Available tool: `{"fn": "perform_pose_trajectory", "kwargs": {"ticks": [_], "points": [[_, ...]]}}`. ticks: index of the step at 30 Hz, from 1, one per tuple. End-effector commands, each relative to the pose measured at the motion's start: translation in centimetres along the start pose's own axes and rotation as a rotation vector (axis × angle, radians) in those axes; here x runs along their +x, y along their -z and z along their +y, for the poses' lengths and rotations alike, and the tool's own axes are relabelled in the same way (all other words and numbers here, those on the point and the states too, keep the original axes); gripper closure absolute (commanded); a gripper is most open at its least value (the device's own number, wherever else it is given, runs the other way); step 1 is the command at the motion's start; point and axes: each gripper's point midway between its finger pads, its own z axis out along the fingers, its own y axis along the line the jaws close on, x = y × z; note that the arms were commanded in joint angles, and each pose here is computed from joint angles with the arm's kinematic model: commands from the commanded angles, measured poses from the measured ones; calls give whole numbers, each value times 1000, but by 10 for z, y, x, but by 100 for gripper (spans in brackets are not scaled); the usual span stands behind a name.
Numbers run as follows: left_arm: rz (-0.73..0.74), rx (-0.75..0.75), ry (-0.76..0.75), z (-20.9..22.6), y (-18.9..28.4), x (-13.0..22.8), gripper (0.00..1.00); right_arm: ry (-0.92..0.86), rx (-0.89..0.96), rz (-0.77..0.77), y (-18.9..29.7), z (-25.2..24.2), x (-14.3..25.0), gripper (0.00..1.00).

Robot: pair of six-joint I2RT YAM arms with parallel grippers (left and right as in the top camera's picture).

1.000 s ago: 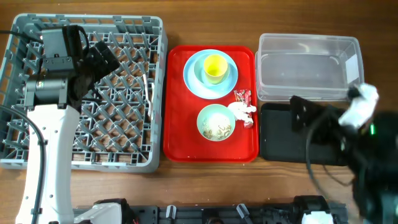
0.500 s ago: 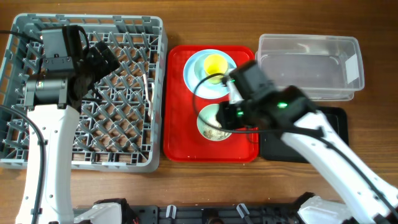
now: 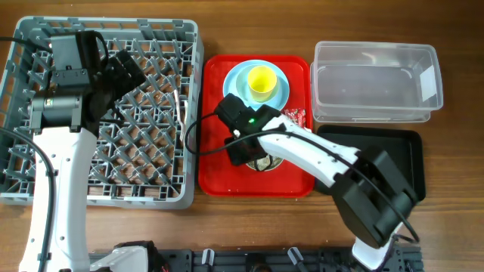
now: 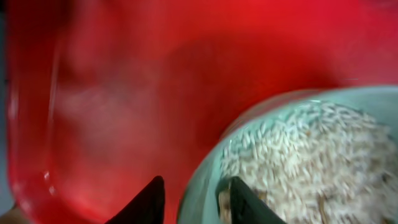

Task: Sort waste into correct bins and load items into the dishwasher rack
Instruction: 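Reach the right gripper to the green bowl and grasp its rim, then carry the green bowl over the black tray and tip out the rice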

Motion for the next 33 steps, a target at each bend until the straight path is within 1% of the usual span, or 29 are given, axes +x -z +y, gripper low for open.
{"fn": "perform_pose_trajectory", "kwargs": {"ticks": [1,2,3,4,7,12,13,15,16,18,21,23,24,25,28,33], "points": [[-12,4,17,0,3,-3,0,1,-10,19,-9,3,1,69],[-12,4,17,0,3,-3,0,2,-10,20,-9,3,1,76],[-12,4,17,0,3,-3,0,1,-8,23,-9,3,2,92],[-12,4,17,0,3,-3,0,1,-7,26,-9,2,3,96],[-12,4,17,0,3,-3,0,0,0,38,-3,0,7,95],[-12,4,17,0,3,-3,0,6,-8,18,4,2,4,83],[-12,4,17,0,3,-3,0,6,-5,2,4,2,0,82],[-12,4,17,0,3,-3,0,4,-19,-28,4,4,-8,76],[-12,4,17,0,3,-3,0,5,-24,-37,4,5,-10,75],[-12,4,17,0,3,-3,0,6,-24,-38,4,5,-10,74],[-12,4,18,0,3,-3,0,5,-23,-36,4,5,-9,76],[-12,4,17,0,3,-3,0,4,-17,-25,4,4,-7,85],[-12,4,18,0,3,-3,0,3,-15,-20,4,3,-6,92],[-12,4,17,0,3,-3,0,3,-14,-18,4,3,-5,96],[-12,4,17,0,3,-3,0,3,-22,-34,11,6,-11,96],[-12,4,17,0,3,-3,0,-24,15,-82,64,2,-15,96]]}}
